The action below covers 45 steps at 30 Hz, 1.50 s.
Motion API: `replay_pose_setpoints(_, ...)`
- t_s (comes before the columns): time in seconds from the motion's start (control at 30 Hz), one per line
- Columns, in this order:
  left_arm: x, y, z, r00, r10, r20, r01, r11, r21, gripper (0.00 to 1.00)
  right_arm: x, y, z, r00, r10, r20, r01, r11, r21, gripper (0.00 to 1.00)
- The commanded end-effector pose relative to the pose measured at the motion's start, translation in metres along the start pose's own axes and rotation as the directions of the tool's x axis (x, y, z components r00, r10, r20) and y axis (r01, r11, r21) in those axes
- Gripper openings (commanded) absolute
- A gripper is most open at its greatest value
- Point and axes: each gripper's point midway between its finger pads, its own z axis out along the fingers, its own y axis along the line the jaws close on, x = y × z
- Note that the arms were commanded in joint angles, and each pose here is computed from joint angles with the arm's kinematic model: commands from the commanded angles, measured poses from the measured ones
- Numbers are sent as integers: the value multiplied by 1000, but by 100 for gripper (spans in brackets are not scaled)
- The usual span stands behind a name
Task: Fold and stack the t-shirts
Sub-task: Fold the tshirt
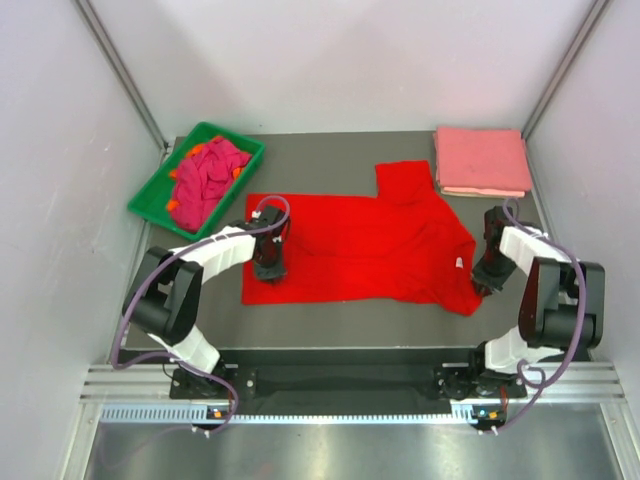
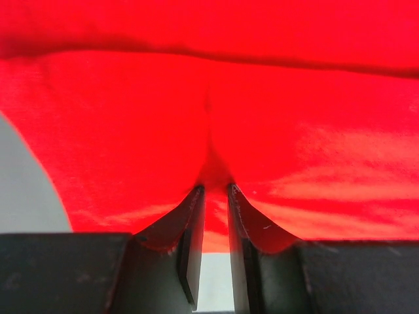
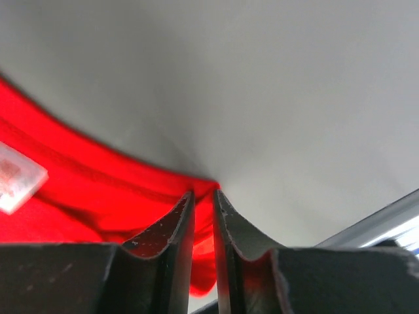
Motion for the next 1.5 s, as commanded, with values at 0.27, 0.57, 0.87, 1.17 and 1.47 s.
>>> replay_pose_setpoints(0.27, 10, 69, 11, 999, 44, -2, -41, 929, -368, 25, -55, -2, 2, 982, -103, 156, 87, 991, 105, 17)
replay_pose_setpoints(0.57, -12, 11, -16, 988, 135, 77, -115, 968, -223, 27, 0, 3, -31, 999, 37, 3, -36, 996, -85, 26)
replay_pose_setpoints(0.87, 2, -13, -1, 986, 163, 44, -158, 983, -88, 27, 27, -1, -12, 985, 169, -33, -172, 981, -90, 31)
replay_pose_setpoints(1.17, 16, 39, 30, 975, 219, -25, -213, 907, -363, 27, -7, -25, 11, 982, 147, 122, -154, 987, 55, 0)
replay_pose_setpoints(1.47, 4, 40, 10, 982, 190, 5, -171, 894, -414, 27, -25, -34, 3, 982, 53, 179, -73, 991, 110, 0)
